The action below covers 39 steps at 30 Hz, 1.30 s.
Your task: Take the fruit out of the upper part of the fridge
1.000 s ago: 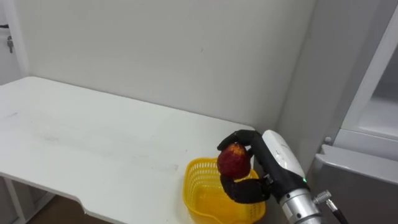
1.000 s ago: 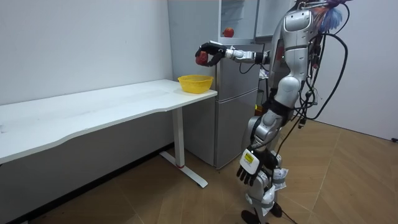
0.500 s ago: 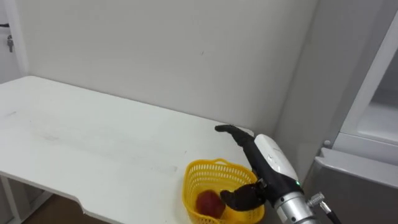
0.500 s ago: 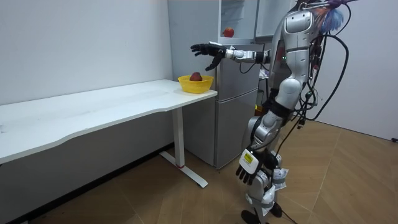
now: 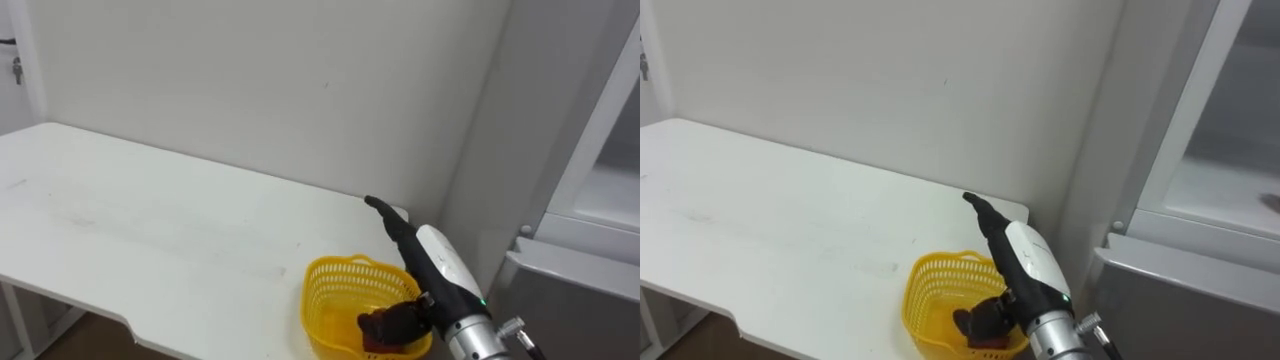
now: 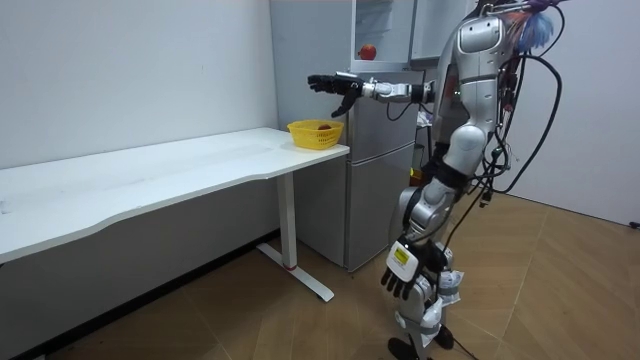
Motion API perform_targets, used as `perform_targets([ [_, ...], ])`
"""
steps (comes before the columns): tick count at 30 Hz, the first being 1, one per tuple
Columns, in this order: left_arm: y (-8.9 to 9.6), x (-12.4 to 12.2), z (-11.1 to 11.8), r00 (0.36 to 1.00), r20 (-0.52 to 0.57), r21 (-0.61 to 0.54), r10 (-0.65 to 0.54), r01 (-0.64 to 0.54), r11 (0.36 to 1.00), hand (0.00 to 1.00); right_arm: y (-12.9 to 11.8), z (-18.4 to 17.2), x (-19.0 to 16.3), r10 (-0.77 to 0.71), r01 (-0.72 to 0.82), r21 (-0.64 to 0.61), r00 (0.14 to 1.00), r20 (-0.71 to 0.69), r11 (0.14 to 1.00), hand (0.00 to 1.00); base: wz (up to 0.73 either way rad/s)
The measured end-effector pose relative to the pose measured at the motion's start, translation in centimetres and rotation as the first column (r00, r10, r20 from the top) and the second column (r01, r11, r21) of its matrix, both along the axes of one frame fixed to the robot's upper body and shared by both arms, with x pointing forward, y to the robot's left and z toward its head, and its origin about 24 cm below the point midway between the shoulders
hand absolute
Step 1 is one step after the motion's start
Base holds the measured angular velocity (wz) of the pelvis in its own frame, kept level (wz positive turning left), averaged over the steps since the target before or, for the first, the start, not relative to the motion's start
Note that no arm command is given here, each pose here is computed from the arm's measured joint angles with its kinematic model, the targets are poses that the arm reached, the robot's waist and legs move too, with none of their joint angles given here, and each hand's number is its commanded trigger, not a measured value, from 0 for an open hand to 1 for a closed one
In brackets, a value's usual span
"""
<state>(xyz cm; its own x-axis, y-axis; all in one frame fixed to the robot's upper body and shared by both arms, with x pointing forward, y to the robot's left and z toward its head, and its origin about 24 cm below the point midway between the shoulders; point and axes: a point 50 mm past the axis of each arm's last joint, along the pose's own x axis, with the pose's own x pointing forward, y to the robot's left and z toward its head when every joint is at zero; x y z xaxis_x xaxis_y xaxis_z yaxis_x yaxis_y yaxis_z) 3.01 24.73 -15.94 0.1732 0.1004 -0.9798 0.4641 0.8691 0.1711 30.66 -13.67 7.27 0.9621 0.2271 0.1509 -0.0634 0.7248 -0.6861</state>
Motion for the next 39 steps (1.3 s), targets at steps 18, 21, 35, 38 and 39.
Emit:
perform_targets([
  [18, -0.7, -0.4, -0.3, 1.000, -0.001, 0.003, 0.024, -0.024, 1.000, 0.00, 0.0, 1.6, 0.0, 0.007, -0.009, 0.054, 0.999, 0.044, 0.999, 0.00, 0.00],
  [21, -0.8, -0.7, -0.3, 0.999, -0.003, -0.003, 0.035, -0.035, 0.999, 0.00, 0.0, 3.7, -0.2, 0.020, -0.035, 0.117, 0.992, 0.128, 0.993, 0.00, 0.00],
  [35, -0.6, -0.6, -0.3, 0.998, 0.038, 0.053, 0.058, -0.060, 0.997, 0.00, -0.1, 6.0, -2.5, 0.018, -0.088, 0.305, 0.974, 0.225, 0.948, 0.00, -0.16],
  [38, -0.7, -0.9, -0.4, 0.997, 0.035, 0.066, 0.062, -0.064, 0.996, 0.00, -0.2, 6.6, -3.8, 0.016, -0.113, 0.371, 0.967, 0.253, 0.922, 0.00, -0.04],
  [39, -0.8, -1.0, -0.4, 0.997, 0.036, 0.069, 0.064, -0.066, 0.995, 0.00, -0.2, 6.6, -4.3, 0.020, -0.123, 0.393, 0.967, 0.255, 0.911, 0.00, -0.08],
])
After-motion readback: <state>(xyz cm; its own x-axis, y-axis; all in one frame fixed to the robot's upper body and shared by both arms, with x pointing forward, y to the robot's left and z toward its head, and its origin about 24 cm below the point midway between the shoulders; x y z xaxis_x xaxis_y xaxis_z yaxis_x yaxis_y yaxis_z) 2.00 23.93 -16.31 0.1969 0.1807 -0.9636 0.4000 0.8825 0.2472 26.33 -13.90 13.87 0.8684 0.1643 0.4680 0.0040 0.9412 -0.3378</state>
